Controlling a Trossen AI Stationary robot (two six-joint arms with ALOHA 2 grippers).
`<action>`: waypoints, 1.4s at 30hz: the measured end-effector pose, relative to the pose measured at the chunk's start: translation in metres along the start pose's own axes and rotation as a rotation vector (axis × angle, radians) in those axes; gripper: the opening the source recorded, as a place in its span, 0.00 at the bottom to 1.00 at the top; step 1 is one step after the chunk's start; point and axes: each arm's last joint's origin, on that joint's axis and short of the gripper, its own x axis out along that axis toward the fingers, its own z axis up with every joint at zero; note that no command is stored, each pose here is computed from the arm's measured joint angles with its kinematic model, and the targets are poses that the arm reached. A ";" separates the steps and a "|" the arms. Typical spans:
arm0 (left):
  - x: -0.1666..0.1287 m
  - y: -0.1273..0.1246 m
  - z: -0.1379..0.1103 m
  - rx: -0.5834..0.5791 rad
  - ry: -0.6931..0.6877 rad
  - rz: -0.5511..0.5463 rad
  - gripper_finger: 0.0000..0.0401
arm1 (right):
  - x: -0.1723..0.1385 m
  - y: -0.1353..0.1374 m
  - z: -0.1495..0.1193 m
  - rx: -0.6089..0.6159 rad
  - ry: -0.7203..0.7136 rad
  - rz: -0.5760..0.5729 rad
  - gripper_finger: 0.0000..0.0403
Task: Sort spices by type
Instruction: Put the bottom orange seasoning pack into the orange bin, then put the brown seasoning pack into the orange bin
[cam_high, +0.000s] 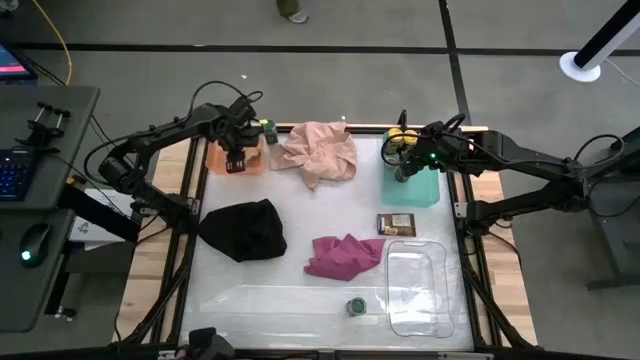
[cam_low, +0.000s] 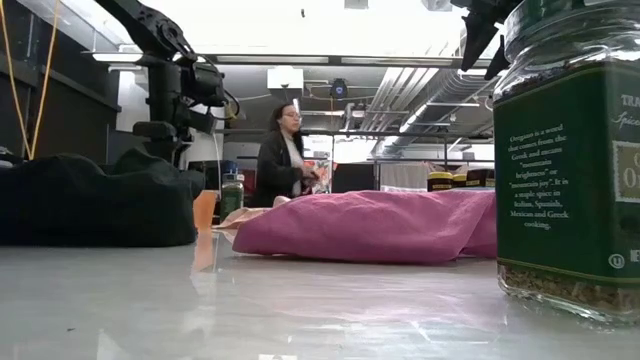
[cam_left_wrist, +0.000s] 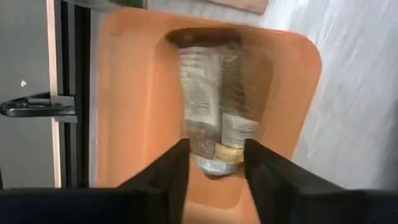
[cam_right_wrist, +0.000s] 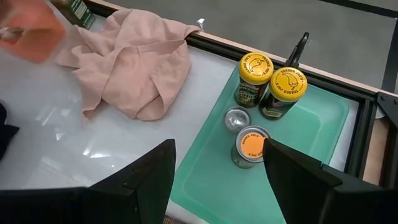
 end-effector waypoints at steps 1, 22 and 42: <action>0.000 -0.001 0.001 0.001 0.000 -0.001 0.40 | 0.000 0.000 0.000 -0.001 0.000 0.000 0.59; -0.108 -0.029 0.005 -0.529 -0.693 -0.229 0.61 | 0.088 0.025 -0.100 0.199 0.525 0.336 0.59; -0.144 -0.052 0.010 -0.521 -0.917 -0.143 0.61 | 0.148 0.099 -0.122 0.185 0.627 -0.145 0.48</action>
